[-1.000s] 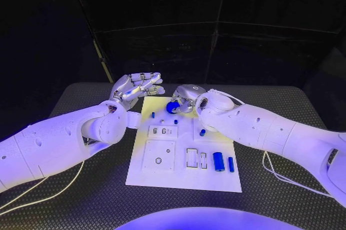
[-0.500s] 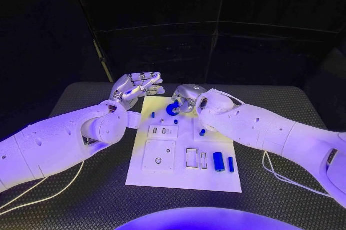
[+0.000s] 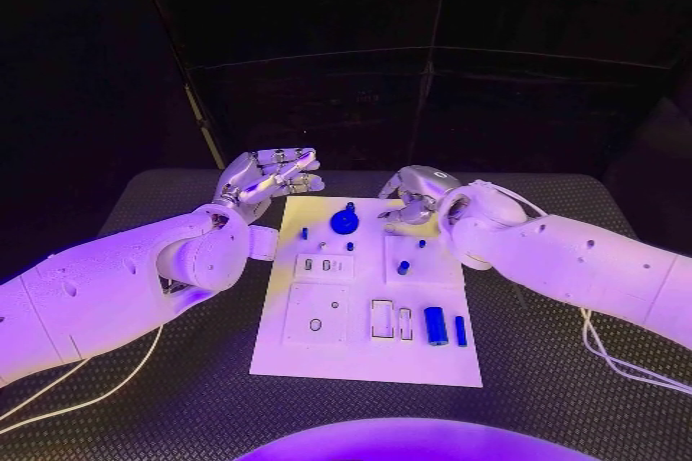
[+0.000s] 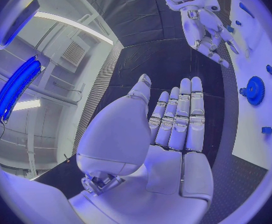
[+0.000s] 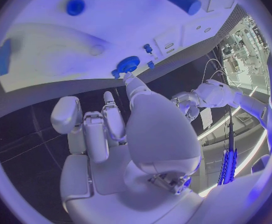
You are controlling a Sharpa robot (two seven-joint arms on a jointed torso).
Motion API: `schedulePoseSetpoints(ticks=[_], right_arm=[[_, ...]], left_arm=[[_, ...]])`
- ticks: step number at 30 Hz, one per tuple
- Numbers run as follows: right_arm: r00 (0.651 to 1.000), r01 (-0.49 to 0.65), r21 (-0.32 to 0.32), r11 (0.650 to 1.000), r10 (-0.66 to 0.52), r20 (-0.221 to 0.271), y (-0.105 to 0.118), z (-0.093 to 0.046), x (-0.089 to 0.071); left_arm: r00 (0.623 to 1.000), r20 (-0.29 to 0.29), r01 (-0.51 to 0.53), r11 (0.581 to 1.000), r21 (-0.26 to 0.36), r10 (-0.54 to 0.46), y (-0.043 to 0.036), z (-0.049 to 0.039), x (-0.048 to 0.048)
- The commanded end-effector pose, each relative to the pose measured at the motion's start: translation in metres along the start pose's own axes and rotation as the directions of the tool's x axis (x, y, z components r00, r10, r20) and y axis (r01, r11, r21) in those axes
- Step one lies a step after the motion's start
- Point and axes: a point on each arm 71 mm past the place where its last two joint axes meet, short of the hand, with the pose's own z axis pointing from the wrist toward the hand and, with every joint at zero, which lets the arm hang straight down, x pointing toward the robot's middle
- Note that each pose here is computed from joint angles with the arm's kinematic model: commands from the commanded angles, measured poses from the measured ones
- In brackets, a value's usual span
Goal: Assemble the parts on the task board
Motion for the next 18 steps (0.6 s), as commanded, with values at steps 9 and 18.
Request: schedulePoseSetpoints(ticks=[9,18], right_arm=[[0.975,-0.215,0.001,0.977,0.215,0.052,-0.061,-0.033,-0.028],[0.975,-0.219,0.056,0.974,0.217,0.040,-0.092,-0.043,-0.031]], left_arm=[[1.000,-0.010,0.001,1.000,0.011,-0.001,-0.0012,0.0015,-0.0007],[1.000,-0.008,0.001,1.000,0.012,-0.001,-0.0002,0.0029,-0.0009]])
